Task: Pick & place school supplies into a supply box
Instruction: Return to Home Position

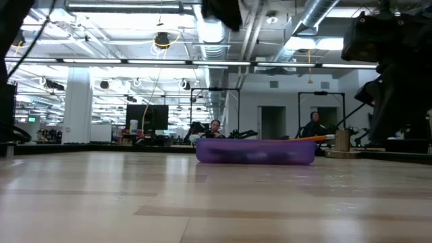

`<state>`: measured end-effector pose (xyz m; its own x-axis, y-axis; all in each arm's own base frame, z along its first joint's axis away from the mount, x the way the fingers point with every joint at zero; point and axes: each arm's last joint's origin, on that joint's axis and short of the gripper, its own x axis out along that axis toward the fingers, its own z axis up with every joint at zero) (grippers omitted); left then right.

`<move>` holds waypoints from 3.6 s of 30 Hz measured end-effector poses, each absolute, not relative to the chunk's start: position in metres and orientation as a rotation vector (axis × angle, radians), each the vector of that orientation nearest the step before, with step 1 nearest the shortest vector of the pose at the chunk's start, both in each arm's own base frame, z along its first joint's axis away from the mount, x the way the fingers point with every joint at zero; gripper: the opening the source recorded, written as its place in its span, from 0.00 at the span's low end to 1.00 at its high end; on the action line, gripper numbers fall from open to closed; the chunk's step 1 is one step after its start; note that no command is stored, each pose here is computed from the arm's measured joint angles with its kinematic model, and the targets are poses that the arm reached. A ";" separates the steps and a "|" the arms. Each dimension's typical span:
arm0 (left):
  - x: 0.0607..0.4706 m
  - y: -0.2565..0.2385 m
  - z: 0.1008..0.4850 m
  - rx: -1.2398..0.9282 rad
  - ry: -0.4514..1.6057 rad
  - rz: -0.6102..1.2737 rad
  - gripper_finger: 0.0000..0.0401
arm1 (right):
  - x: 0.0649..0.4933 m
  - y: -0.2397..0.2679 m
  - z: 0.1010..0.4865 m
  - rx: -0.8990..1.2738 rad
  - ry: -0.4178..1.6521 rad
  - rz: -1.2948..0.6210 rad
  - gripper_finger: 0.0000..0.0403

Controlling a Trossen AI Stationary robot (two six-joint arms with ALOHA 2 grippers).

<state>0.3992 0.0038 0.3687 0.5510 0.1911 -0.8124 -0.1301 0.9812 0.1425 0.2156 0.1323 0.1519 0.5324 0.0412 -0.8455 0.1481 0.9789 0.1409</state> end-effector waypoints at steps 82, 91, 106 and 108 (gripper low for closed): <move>0.103 -0.020 0.163 -0.022 0.050 0.125 0.33 | 0.092 0.029 0.168 0.026 0.107 0.394 0.00; 0.103 -0.020 0.163 -0.018 0.051 0.125 0.33 | 0.092 0.029 0.168 0.026 0.107 0.394 0.00; 0.103 -0.020 0.163 -0.022 0.052 0.125 0.33 | 0.092 0.029 0.168 0.027 0.107 0.394 0.00; 0.103 -0.020 0.163 -0.017 0.052 0.125 0.33 | 0.092 0.029 0.168 0.027 0.107 0.394 0.00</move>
<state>0.1027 -0.0197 0.1626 0.9908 0.1241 -0.0532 -0.1250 0.9921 -0.0136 0.0923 0.0291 0.1681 0.9177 0.3847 -0.0991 -0.3819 0.9230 0.0469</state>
